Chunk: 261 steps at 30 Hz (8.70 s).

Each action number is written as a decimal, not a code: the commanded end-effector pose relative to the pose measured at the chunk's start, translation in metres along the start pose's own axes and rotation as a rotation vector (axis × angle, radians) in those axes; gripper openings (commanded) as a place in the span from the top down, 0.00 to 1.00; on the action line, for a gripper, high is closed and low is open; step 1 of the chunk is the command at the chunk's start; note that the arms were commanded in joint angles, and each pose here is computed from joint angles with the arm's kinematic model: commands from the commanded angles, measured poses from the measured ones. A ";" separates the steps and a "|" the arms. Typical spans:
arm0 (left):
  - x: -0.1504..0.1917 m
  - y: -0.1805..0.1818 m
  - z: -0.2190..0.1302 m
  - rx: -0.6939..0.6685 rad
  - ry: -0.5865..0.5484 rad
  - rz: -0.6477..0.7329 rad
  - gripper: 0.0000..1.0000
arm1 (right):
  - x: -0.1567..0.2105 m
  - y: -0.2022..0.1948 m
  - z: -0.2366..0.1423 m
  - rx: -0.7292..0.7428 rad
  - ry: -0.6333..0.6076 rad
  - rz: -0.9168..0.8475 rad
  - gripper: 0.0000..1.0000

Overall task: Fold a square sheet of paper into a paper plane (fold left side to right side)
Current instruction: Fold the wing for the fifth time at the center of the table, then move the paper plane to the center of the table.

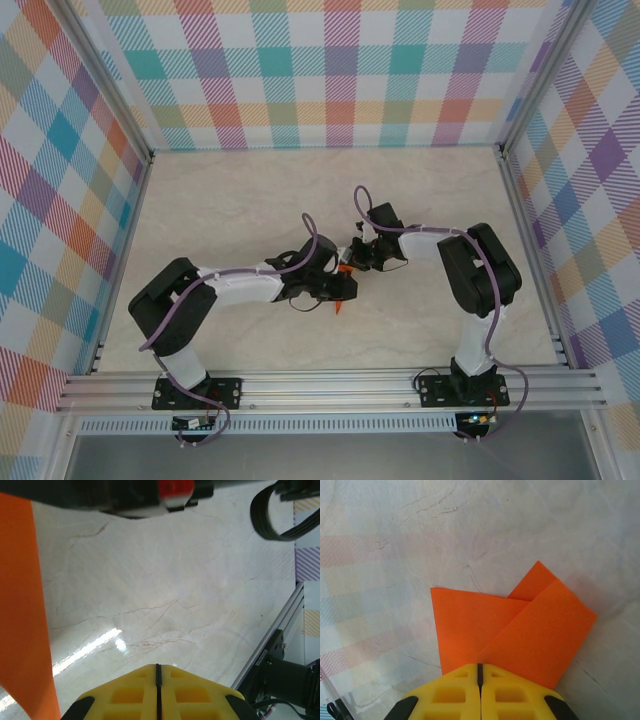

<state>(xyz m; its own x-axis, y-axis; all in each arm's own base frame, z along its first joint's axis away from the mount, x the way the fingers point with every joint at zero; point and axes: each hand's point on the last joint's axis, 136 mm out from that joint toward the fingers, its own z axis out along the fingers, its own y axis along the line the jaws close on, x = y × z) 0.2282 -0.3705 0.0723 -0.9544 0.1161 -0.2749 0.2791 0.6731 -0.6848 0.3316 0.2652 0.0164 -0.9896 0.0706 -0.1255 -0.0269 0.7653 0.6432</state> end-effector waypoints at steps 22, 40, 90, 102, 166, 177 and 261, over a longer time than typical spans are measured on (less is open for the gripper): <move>0.013 0.037 0.000 -0.180 0.035 0.007 0.93 | 0.015 -0.025 0.009 0.107 0.056 0.021 0.94; 0.030 0.054 0.011 -0.202 0.096 -0.021 0.93 | 0.016 -0.027 0.010 0.119 0.062 0.023 0.94; 0.082 0.078 0.001 -0.240 0.167 -0.053 0.96 | 0.015 -0.040 0.018 0.186 0.103 0.066 0.94; 0.098 0.087 -0.003 -0.253 0.181 -0.076 0.97 | 0.016 -0.041 0.018 0.194 0.112 0.067 0.94; 0.033 0.085 -0.002 -0.252 0.077 -0.100 1.00 | -0.009 0.019 -0.029 0.030 -0.055 -0.024 0.94; 0.043 0.094 -0.001 -0.338 0.085 -0.104 1.00 | 0.027 0.033 -0.058 0.024 -0.082 -0.050 0.99; -0.003 0.131 -0.265 -0.585 -0.986 -0.389 0.46 | 0.040 0.026 -0.048 0.317 -0.164 -0.070 0.17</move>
<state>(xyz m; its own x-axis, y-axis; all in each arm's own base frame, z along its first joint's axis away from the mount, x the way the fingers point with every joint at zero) 0.2444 -0.1183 0.1604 -0.4928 -0.5612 -0.6650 -0.2582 0.8241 -0.5041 0.2795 0.2602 0.0728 -0.9504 0.0592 -0.3054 -0.0784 0.9045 0.4192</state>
